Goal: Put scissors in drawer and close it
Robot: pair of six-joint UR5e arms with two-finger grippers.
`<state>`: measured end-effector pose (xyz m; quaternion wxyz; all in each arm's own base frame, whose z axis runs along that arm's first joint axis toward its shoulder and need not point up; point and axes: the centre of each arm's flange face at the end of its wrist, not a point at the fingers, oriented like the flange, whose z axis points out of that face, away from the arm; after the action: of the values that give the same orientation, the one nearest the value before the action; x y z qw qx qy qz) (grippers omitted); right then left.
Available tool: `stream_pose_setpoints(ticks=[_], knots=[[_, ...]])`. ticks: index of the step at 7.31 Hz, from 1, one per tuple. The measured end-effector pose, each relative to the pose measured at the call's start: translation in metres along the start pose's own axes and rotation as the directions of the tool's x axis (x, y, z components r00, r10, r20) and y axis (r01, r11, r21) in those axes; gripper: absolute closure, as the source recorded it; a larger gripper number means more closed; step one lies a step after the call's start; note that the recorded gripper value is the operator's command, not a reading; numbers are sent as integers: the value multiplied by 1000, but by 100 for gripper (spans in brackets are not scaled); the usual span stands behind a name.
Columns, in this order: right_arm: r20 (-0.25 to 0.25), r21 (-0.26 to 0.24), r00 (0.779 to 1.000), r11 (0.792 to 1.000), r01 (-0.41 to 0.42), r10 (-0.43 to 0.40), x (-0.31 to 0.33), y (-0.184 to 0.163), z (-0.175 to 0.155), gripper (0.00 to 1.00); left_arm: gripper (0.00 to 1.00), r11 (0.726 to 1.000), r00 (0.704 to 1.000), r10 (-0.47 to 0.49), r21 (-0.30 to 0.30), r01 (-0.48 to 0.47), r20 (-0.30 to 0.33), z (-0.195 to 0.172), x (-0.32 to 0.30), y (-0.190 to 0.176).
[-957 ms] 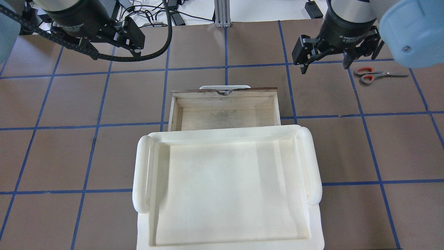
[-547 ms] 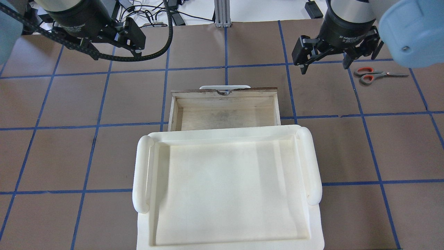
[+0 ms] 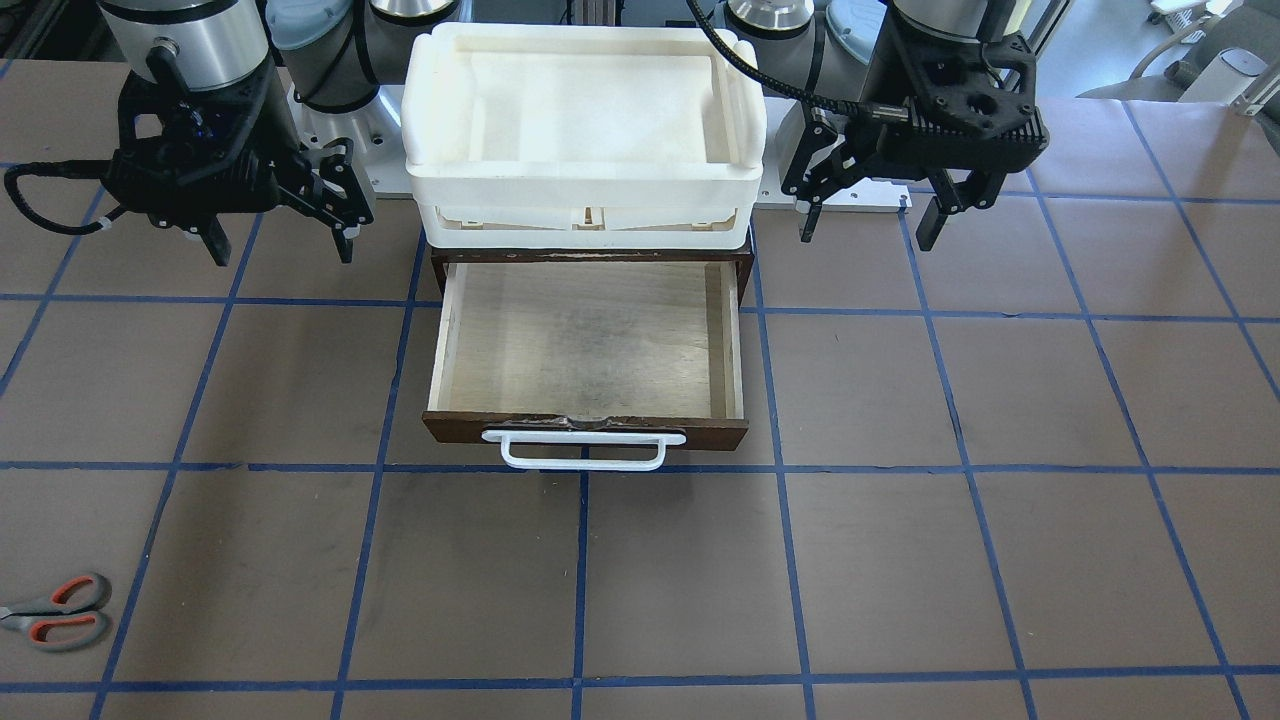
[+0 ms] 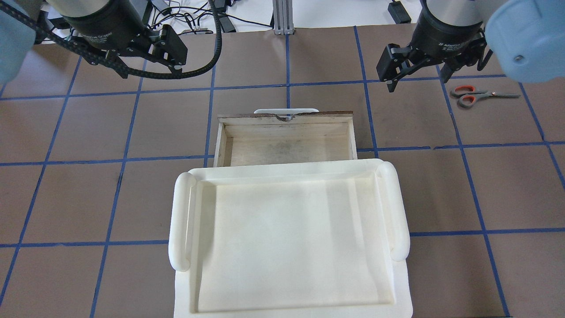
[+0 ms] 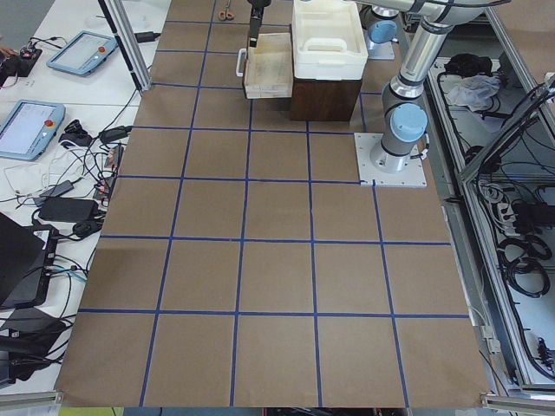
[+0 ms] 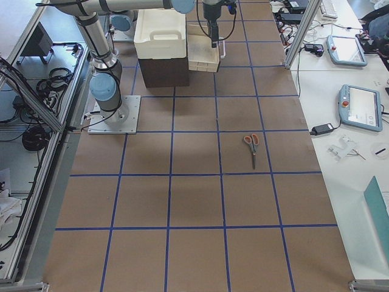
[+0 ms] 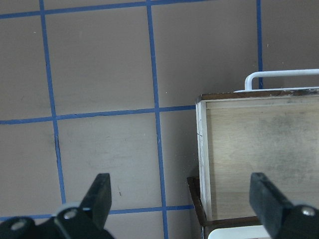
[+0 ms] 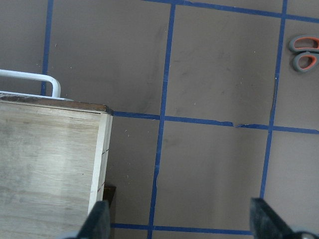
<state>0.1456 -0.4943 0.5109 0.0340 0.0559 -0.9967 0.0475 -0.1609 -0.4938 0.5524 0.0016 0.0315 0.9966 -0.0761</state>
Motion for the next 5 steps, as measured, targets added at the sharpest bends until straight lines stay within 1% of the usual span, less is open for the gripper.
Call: stream_pose_setpoints(ticks=[5], knots=[[-2, -2, 1000, 1000, -6, 6, 14, -2, 2, 0, 0, 1000, 1000, 0, 2, 0, -4, 0, 0, 0]])
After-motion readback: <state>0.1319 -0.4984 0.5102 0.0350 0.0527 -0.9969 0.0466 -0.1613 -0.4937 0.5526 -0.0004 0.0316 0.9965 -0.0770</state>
